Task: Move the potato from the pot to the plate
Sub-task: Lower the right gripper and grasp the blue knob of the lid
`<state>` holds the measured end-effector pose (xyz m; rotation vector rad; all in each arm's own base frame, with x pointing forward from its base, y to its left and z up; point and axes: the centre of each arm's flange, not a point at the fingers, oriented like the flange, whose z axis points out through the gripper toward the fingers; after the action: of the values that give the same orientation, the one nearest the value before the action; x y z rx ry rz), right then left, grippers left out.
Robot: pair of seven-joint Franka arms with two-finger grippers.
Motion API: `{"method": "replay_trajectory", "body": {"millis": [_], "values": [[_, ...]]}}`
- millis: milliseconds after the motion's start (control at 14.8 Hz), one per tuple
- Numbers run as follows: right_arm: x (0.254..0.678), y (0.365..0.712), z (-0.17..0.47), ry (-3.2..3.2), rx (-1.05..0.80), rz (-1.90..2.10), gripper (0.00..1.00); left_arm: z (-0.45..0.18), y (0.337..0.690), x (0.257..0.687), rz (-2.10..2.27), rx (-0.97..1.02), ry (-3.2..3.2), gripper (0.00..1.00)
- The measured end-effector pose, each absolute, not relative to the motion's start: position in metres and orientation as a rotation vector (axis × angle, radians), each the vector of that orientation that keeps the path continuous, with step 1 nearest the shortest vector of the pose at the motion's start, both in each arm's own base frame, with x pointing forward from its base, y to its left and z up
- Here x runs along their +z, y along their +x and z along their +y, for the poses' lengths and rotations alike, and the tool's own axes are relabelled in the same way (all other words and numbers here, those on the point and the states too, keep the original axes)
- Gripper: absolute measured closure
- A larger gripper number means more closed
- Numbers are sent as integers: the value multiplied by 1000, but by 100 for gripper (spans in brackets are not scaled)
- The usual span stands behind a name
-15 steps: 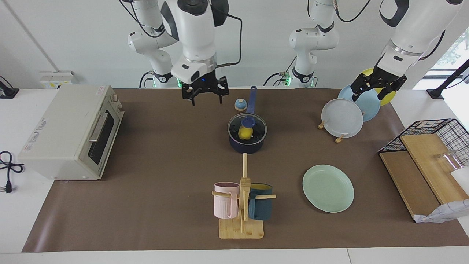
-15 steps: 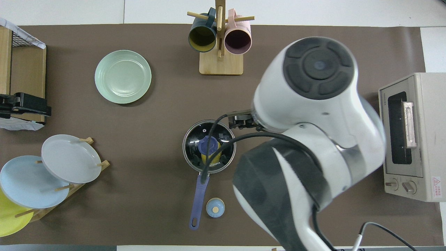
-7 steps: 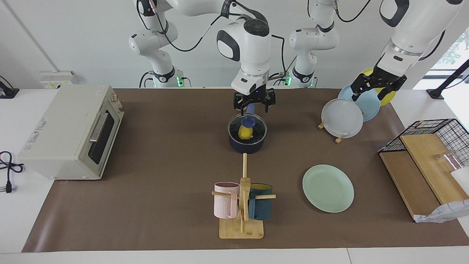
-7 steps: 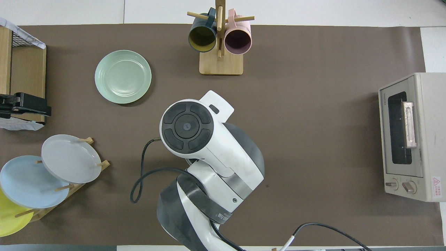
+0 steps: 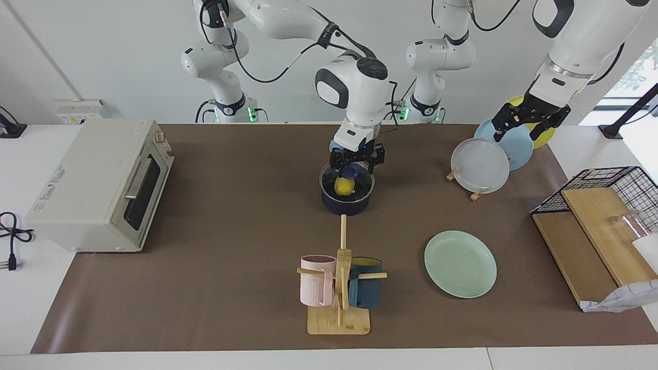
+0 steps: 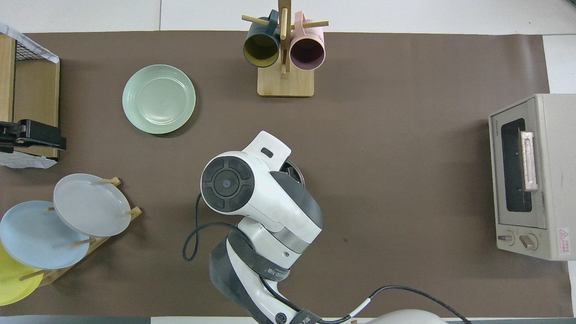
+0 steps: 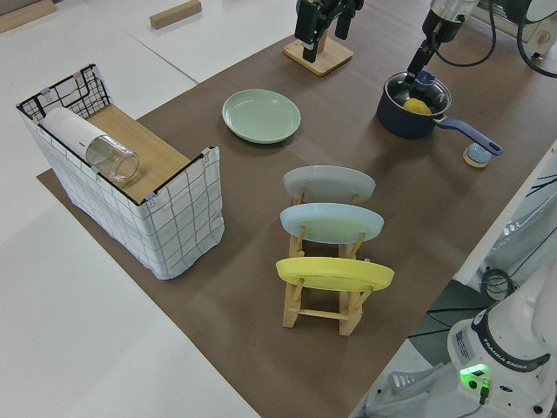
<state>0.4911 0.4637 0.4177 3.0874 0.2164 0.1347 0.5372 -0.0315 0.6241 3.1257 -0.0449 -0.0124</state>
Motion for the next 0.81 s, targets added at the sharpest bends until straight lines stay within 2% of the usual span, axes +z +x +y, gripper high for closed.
{"method": "replay_trajectory", "body": {"millis": [606,741,808], "values": [[410,487,458,3073,108,212,1,-32,537,624,-45,-12,3126,0],[410,486,456,3071,105,213,4,-32,537,624,-45,-13,3126,0],[410,486,456,3071,105,213,11,-32,537,624,-45,-13,3126,0]]}}
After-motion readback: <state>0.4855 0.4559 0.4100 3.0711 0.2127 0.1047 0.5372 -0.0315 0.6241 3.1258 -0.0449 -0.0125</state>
